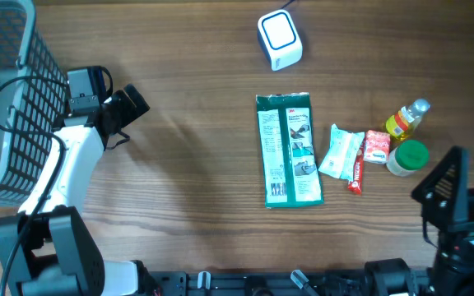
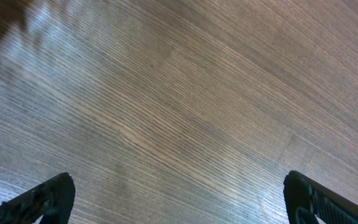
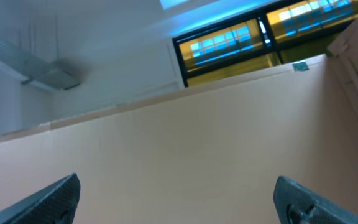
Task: Scan the item barcode
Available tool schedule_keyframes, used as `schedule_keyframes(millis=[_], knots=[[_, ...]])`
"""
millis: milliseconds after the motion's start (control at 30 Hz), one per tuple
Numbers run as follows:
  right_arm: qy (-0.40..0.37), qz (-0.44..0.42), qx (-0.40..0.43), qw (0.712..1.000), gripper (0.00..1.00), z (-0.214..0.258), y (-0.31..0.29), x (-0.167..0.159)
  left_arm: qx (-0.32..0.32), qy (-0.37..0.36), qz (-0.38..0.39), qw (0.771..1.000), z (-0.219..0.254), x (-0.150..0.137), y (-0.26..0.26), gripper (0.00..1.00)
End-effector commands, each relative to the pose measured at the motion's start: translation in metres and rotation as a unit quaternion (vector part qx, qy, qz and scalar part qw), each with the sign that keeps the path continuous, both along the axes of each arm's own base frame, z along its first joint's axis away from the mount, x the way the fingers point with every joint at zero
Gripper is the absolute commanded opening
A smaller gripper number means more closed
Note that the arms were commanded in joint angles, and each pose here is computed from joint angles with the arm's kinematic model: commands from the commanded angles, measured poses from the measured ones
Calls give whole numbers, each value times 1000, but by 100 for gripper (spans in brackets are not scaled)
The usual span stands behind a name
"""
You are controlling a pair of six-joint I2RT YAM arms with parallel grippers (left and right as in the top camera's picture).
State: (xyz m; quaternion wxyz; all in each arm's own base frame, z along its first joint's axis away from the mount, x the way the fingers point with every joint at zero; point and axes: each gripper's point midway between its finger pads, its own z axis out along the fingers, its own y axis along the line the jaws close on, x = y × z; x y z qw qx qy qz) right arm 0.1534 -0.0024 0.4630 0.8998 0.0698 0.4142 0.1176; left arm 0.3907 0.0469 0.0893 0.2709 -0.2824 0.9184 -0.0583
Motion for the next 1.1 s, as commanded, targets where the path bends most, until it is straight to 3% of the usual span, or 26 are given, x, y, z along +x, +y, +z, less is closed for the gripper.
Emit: schedule_keyframes(millis=[0, 500, 767, 867, 1067], knots=[[8, 14, -28, 999, 100, -44, 10, 6, 6, -13, 4, 1000, 10, 4, 4, 100], [164, 36, -27, 985, 100, -199, 18, 76, 6, -13, 4, 1000, 10, 4, 4, 100], [302, 53, -89, 948, 100, -269, 31, 91, 6, -13, 4, 1000, 10, 4, 4, 100], [330, 59, -127, 933, 100, -286, 37, 91, 6, -13, 4, 1000, 10, 4, 4, 100], [330, 58, -138, 932, 100, -286, 38, 91, 6, -13, 4, 1000, 10, 4, 4, 100]])
